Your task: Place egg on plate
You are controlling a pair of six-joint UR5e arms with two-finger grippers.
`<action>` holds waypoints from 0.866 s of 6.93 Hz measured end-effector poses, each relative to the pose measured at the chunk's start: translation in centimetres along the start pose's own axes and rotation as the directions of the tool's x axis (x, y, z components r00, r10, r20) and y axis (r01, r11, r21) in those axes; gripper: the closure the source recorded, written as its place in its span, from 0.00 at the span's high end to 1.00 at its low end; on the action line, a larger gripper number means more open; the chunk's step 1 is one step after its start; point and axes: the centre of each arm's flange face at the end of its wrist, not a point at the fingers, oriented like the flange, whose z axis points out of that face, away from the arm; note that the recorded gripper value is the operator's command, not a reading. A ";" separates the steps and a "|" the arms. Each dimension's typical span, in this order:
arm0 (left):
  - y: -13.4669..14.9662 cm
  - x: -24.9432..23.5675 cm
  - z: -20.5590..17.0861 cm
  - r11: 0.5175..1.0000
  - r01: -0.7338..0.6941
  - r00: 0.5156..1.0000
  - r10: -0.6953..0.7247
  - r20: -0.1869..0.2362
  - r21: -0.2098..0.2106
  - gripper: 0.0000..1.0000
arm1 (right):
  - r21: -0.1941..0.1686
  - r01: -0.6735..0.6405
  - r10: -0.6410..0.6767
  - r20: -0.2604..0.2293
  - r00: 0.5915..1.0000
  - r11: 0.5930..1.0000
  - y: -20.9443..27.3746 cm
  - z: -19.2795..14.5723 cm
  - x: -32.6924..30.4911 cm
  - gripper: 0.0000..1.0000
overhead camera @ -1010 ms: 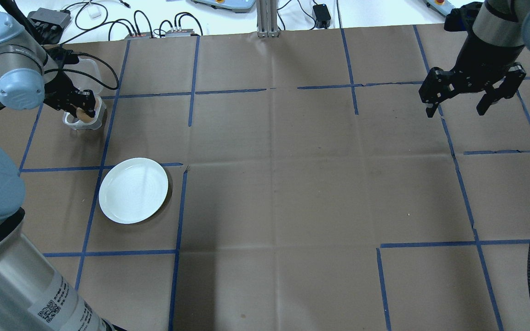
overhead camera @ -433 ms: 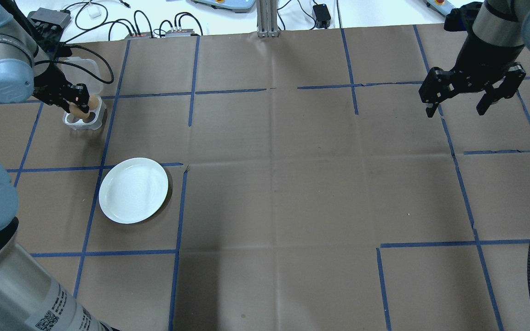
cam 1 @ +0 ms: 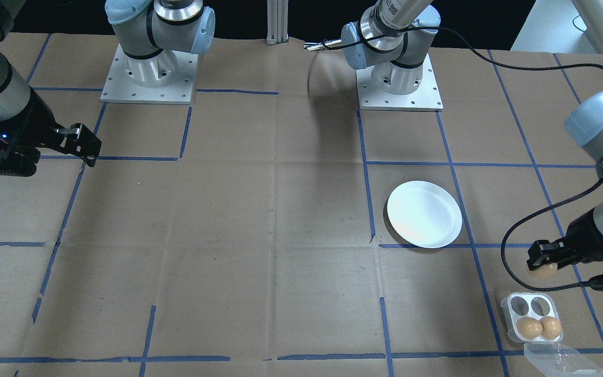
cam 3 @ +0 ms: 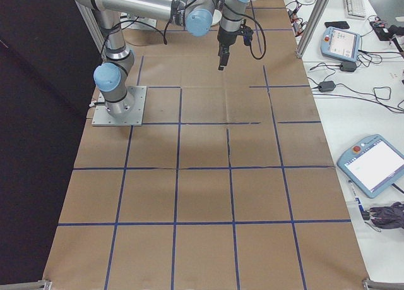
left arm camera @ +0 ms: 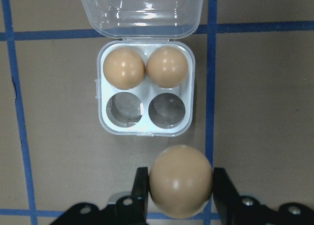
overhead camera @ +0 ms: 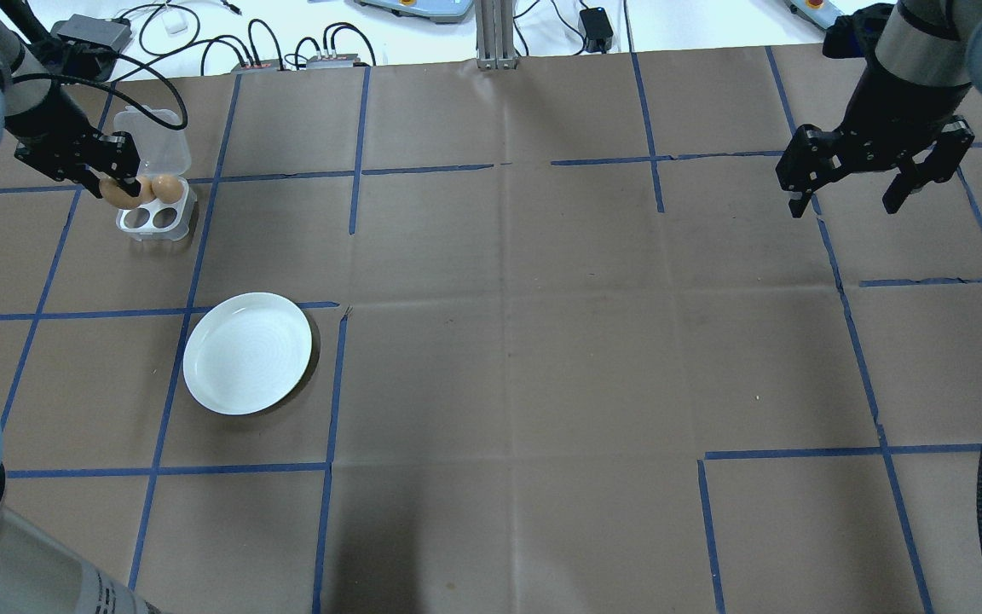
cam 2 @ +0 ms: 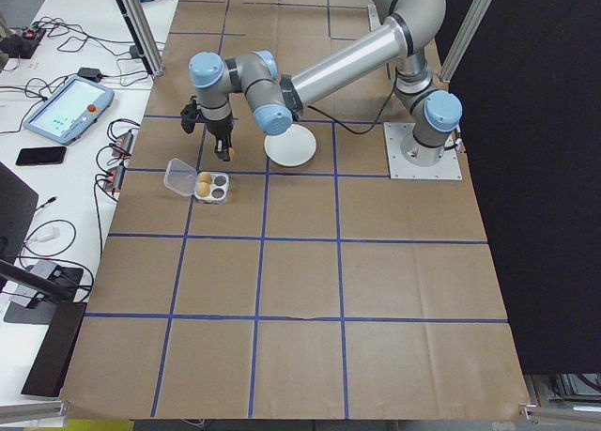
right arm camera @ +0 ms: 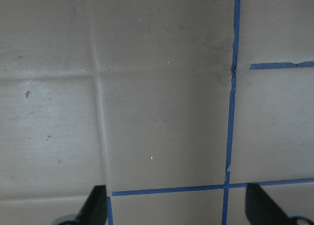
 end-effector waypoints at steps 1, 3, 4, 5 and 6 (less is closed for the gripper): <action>1.9 3.7 -1.6 1.000 0.017 1.000 -0.017 -0.005 -0.014 0.07 | 0.000 0.000 0.000 0.000 1.000 1.000 0.0 0.0 0.0 1.00; 6.7 11.5 -1.1 0.997 0.053 0.998 -0.054 -0.012 -0.057 0.06 | 0.000 0.000 0.000 0.000 1.000 1.000 0.0 0.0 0.0 1.00; 9.6 13.8 0.9 0.994 0.061 0.998 -0.062 -0.015 -0.093 0.06 | 0.000 0.000 0.000 0.000 1.000 1.000 0.0 0.0 0.0 1.00; 11.8 14.6 3.9 0.992 0.059 0.998 -0.061 -0.015 -0.109 0.06 | 0.000 0.000 0.000 0.000 1.000 1.000 0.0 0.0 0.0 1.00; 13.3 14.9 7.3 0.994 0.059 0.998 -0.060 -0.012 -0.089 0.06 | 0.000 0.000 0.000 0.000 1.000 1.000 0.0 0.0 0.0 1.00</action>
